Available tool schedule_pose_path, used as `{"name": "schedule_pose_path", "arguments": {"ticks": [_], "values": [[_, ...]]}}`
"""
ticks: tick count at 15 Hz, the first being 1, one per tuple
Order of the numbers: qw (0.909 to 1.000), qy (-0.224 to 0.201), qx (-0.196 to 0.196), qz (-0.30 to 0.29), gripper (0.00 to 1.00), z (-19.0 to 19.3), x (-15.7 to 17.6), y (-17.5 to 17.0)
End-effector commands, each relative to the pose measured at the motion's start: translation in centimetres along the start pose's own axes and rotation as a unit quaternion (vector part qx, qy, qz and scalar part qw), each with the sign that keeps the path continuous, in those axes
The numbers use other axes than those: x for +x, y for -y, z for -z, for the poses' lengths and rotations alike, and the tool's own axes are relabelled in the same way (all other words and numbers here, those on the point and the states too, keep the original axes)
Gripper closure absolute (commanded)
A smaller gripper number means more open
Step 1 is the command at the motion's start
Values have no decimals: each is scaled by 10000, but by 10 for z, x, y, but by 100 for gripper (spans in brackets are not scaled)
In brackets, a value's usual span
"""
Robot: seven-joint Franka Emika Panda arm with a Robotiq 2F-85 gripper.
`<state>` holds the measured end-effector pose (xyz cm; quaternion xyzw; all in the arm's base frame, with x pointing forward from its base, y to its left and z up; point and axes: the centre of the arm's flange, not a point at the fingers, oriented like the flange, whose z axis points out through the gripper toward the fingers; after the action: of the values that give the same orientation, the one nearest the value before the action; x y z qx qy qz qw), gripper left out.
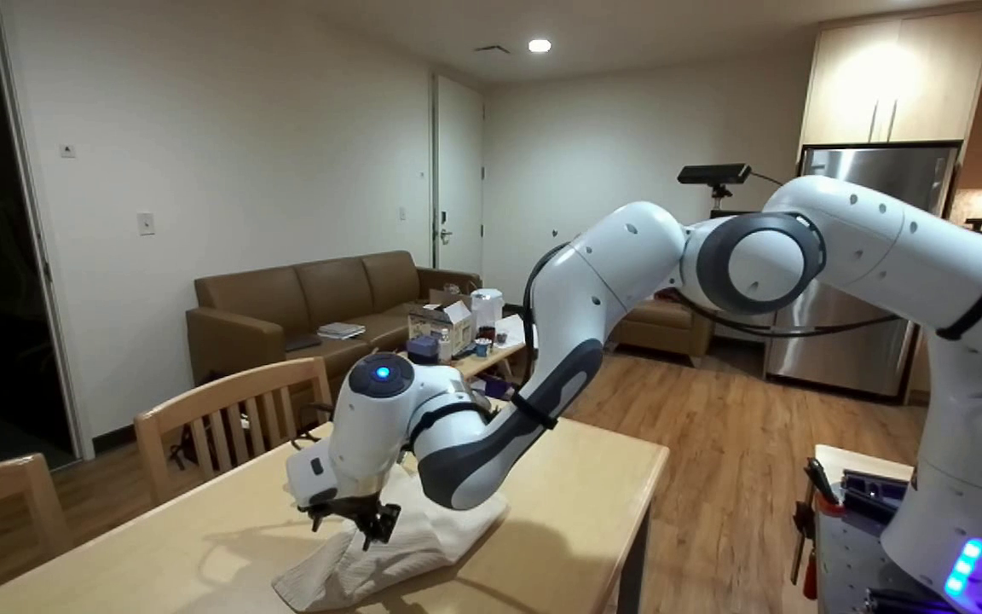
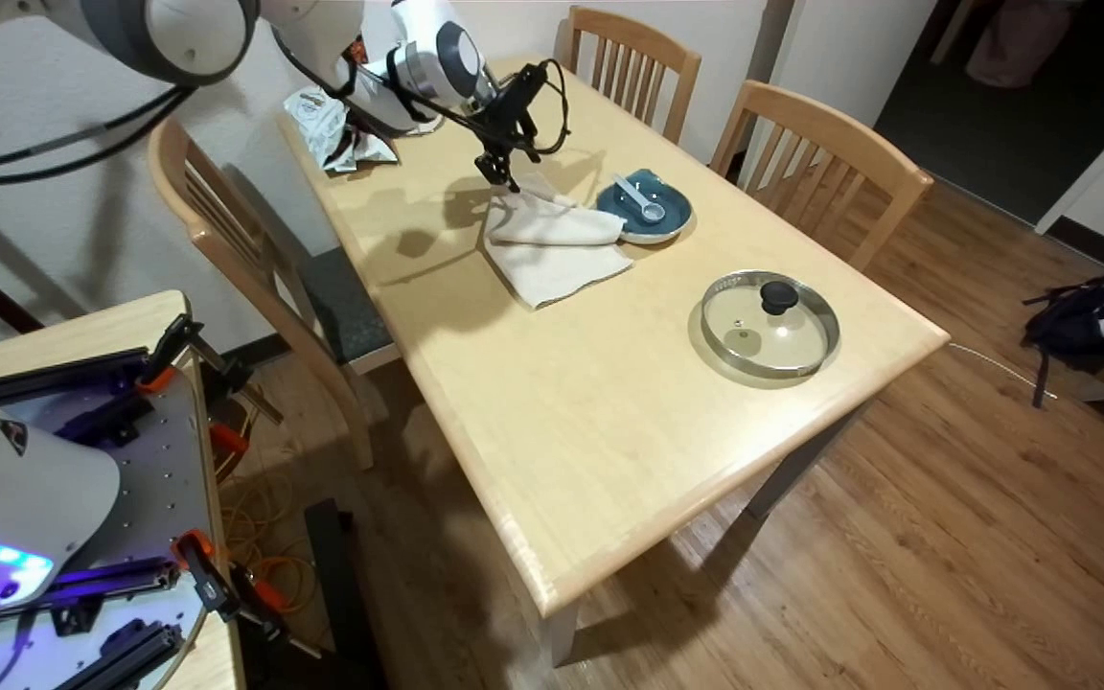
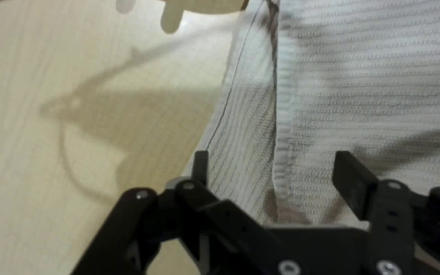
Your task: Unfold the towel
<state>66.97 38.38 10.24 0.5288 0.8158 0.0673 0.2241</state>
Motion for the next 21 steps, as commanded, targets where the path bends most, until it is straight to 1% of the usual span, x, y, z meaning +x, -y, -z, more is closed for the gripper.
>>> {"name": "schedule_pose_path", "arguments": {"ticks": [1, 3, 5, 6, 7, 8, 10, 11, 12, 14, 16, 18, 19, 21], "values": [[9991, 309, 186, -224, 0, 47, -17, 28], [9976, 342, 399, -444, 0, 54, -28, 40], [9967, 198, 536, -572, 0, 58, -35, 54], [9945, 722, 324, -691, 0, 56, -36, 56], [9974, 369, 381, -491, 0, 35, -25, 29], [9963, 507, 366, -593, 0, 37, -31, 33], [9952, 607, 374, -667, 0, 38, -36, 37], [9957, 216, 670, -602, 0, 32, -30, 30], [9954, -122, 792, -522, 0, 28, -29, 29], [9920, -582, 1021, -459, 0, 24, -36, 38], [9848, -1015, 1331, -457, 0, 19, -52, 46], [9740, -1373, 1713, -554, 0, 14, -70, 53], [9672, -1507, 1928, -678, 0, 12, -78, 56], [9509, -1656, 2430, -969, 0, 9, -94, 63]]}}
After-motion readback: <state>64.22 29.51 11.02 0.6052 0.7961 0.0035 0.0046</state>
